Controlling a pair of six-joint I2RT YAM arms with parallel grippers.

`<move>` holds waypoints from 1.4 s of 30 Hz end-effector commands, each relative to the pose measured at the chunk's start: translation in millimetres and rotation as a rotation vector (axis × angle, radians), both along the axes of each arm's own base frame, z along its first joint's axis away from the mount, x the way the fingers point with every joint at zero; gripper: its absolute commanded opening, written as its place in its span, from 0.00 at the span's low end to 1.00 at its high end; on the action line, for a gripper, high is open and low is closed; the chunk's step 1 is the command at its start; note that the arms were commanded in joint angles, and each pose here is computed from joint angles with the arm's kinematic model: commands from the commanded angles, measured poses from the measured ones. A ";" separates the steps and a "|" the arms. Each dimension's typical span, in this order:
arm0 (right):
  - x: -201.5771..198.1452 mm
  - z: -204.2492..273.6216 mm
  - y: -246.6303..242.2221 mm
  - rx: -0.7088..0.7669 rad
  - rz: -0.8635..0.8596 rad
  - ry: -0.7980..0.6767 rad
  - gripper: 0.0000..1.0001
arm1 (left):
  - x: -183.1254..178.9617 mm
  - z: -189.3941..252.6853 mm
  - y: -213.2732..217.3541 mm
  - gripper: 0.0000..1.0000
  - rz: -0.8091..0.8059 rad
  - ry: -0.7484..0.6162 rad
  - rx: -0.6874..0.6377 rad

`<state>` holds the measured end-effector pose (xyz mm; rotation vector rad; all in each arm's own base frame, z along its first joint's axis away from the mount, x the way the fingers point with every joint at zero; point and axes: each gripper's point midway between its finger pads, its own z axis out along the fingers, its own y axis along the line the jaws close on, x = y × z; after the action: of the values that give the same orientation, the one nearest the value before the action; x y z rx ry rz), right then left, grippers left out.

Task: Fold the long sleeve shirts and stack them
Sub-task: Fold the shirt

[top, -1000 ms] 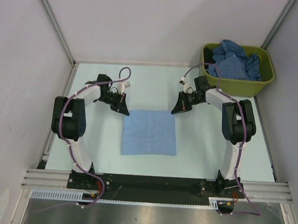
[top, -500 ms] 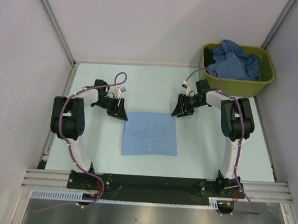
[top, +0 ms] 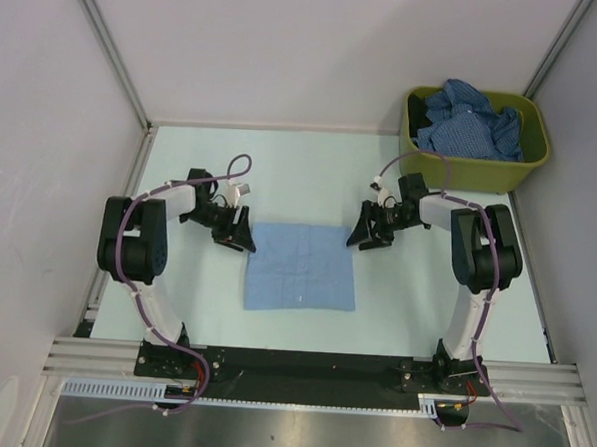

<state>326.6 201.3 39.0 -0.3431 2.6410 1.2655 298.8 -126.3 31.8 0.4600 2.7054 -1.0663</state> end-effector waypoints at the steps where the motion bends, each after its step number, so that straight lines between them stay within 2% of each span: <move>1: 4.9 -27.1 8.8 0.005 -0.021 0.029 0.67 | 5.1 -2.1 -14.1 0.58 -0.010 0.006 -0.060; 5: 11.2 -28.9 19.2 0.051 -0.025 0.037 0.52 | 11.6 -13.0 -20.4 0.45 0.014 0.036 -0.087; 7: 17.0 -28.4 24.6 0.064 -0.028 0.026 0.36 | 14.6 -12.7 -23.5 0.37 0.019 0.040 -0.109; 8: 22.7 -27.0 26.1 0.068 -0.035 0.015 0.20 | 18.7 -12.1 -24.9 0.33 0.022 0.030 -0.119; 9: 29.3 -24.4 27.4 0.073 -0.038 -0.009 0.10 | 20.9 -10.5 -26.0 0.29 0.022 0.022 -0.127; 10: 35.6 -22.1 26.1 0.074 -0.047 -0.019 0.01 | 24.2 -8.3 -26.7 0.18 0.022 0.011 -0.132; 12: 58.6 -7.9 24.7 0.078 -0.074 -0.072 0.00 | 38.0 1.0 -27.9 0.09 0.021 -0.043 -0.138; 13: 68.1 -3.1 21.3 0.076 -0.090 -0.093 0.00 | 44.2 3.7 -27.7 0.00 0.023 -0.060 -0.134; 20: 132.5 25.5 19.5 0.066 -0.121 -0.239 0.00 | 106.8 23.3 -30.0 0.00 0.039 -0.167 -0.127; 21: 135.4 23.0 20.8 0.065 -0.118 -0.237 0.03 | 110.6 23.4 -29.3 0.00 0.039 -0.172 -0.125; 22: 139.8 29.1 22.0 0.070 -0.113 -0.249 0.17 | 113.2 21.2 -28.5 0.04 0.039 -0.169 -0.126; 23: 136.4 28.7 21.6 0.067 -0.109 -0.230 0.46 | 117.4 25.5 -26.6 0.14 0.042 -0.184 -0.121; 24: 135.3 31.3 20.4 0.059 -0.098 -0.242 0.58 | 117.9 28.7 -24.7 0.27 0.046 -0.190 -0.121; 25: 134.0 47.1 18.1 0.054 -0.094 -0.277 0.67 | 118.7 34.6 -19.7 0.49 0.054 -0.204 -0.127; 26: 123.3 49.7 15.5 0.043 -0.085 -0.262 0.86 | 116.2 50.5 -15.4 0.55 0.049 -0.255 -0.121; 27: 119.9 56.6 9.4 0.035 -0.081 -0.282 0.92 | 113.3 59.6 -11.5 0.59 0.057 -0.282 -0.118; 28: 114.8 86.0 4.7 0.032 -0.067 -0.360 0.99 | 113.0 71.6 -7.2 0.71 0.060 -0.334 -0.124; 29: 102.5 88.6 0.8 0.025 -0.062 -0.349 1.00 | 96.9 94.2 -6.1 0.82 0.054 -0.397 -0.129; 30: 94.9 99.4 -2.7 0.030 -0.065 -0.364 1.00 | 88.3 104.2 -7.4 0.87 0.045 -0.431 -0.141; 31: 85.2 111.8 0.6 0.066 -0.049 -0.378 1.00 | 80.9 117.0 -13.4 0.99 0.029 -0.480 -0.169; 32: 71.5 126.1 5.3 0.113 -0.061 -0.379 1.00 | 61.7 113.6 -20.0 1.00 0.038 -0.438 -0.206; 33: 63.3 132.6 11.7 0.149 -0.054 -0.367 1.00 | 42.8 134.4 -38.2 0.99 -0.010 -0.447 -0.299; 34: 48.6 140.2 26.5 0.210 -0.019 -0.334 1.00 | 38.7 141.2 -48.5 1.00 -0.033 -0.469 -0.355; 35: 44.1 147.1 35.6 0.262 -0.035 -0.294 1.00 | 19.4 133.1 -60.0 0.99 0.005 -0.338 -0.422; 36: 31.6 138.3 42.8 0.292 -0.038 -0.222 1.00 | 5.9 134.5 -76.5 1.00 -0.010 -0.297 -0.468; 37: 15.1 135.9 57.7 0.338 -0.006 -0.162 1.00 | 11.8 144.4 -87.5 0.99 -0.031 -0.389 -0.522; 38: 18.3 143.0 66.7 0.394 0.004 -0.220 1.00 | -9.0 128.2 -94.7 0.99 0.040 -0.239 -0.559; 39: 10.2 145.1 74.6 0.439 -0.036 -0.104 1.00 | -14.2 127.7 -101.4 0.99 0.050 -0.236 -0.584; 40: -3.8 128.7 77.1 0.456 -0.044 -0.039 1.00 | -15.7 135.0 -114.6 0.99 0.025 -0.297 -0.630; 41: -7.0 135.8 88.4 0.501 -0.021 -0.073 1.00 | -24.5 128.8 -119.2 0.99 0.068 -0.201 -0.648; 42: -11.0 126.3 93.0 0.506 -0.035 -0.008 1.00 | -25.9 128.0 -123.7 1.00 0.075 -0.190 -0.657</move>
<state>341.9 264.7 172.5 -0.3595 2.1840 1.5486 286.9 -221.8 143.5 0.4583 2.0986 -1.4461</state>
